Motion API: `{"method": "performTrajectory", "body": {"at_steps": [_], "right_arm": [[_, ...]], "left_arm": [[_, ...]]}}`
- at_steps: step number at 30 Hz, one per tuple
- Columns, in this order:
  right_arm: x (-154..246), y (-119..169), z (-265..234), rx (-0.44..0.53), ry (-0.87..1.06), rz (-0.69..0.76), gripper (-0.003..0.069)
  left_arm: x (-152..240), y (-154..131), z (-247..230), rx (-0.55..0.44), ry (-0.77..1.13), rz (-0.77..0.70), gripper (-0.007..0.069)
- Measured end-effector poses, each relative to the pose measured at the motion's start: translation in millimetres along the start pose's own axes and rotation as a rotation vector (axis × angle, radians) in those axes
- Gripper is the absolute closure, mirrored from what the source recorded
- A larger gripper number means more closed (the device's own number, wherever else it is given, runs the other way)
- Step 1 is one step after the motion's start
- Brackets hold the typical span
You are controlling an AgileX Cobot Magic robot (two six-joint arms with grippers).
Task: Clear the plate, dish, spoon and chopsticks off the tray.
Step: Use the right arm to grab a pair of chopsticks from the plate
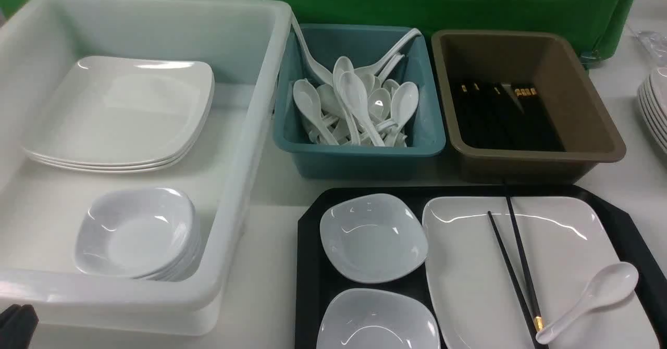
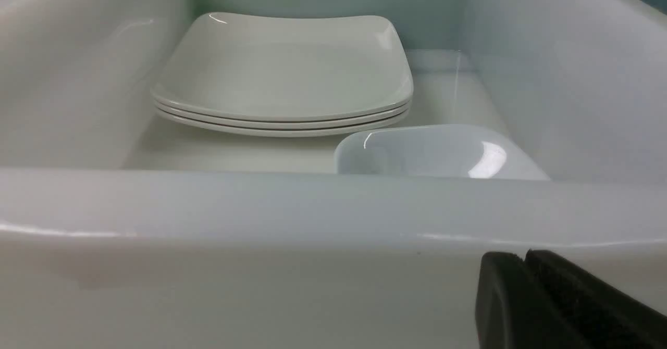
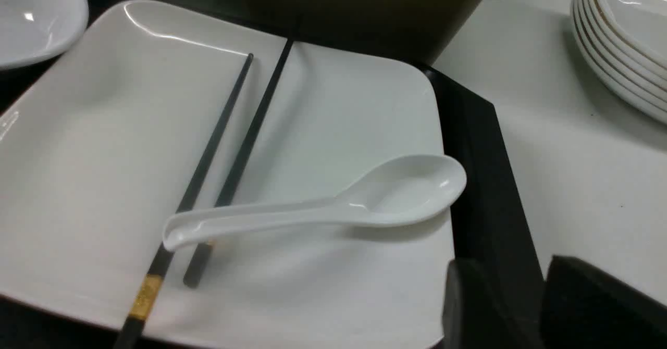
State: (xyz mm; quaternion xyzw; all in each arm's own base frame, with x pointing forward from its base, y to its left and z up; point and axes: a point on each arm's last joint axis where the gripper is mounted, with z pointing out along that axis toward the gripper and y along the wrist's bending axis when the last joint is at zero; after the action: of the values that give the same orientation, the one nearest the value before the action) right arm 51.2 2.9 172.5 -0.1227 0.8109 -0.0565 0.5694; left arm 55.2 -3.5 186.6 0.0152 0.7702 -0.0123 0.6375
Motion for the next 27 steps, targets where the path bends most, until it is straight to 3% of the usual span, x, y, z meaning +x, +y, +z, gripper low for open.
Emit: {"method": "performTrajectory", "body": {"at_steps": [15,17,20,27], "right_arm": [[0.0,0.0,0.0,0.0,0.0,0.0,0.0418],[0.0,0.0,0.0,0.0,0.0,0.0,0.0418],[0.0,0.0,0.0,0.0,0.0,0.0,0.0418],[-0.1,0.0,0.0,0.0,-0.001,0.0,0.0418]], "left_arm": [[-2.3,0.2,0.0,-0.002,-0.025,-0.009,0.0608],[-6.1,0.0,-0.2,0.002,-0.067,-0.057,0.0608],[-19.8,2.1,-2.2,0.008,-0.221,-0.283,0.0608],[-39.1,11.6,-9.7,-0.019,-0.469,-0.484,0.0608]]}}
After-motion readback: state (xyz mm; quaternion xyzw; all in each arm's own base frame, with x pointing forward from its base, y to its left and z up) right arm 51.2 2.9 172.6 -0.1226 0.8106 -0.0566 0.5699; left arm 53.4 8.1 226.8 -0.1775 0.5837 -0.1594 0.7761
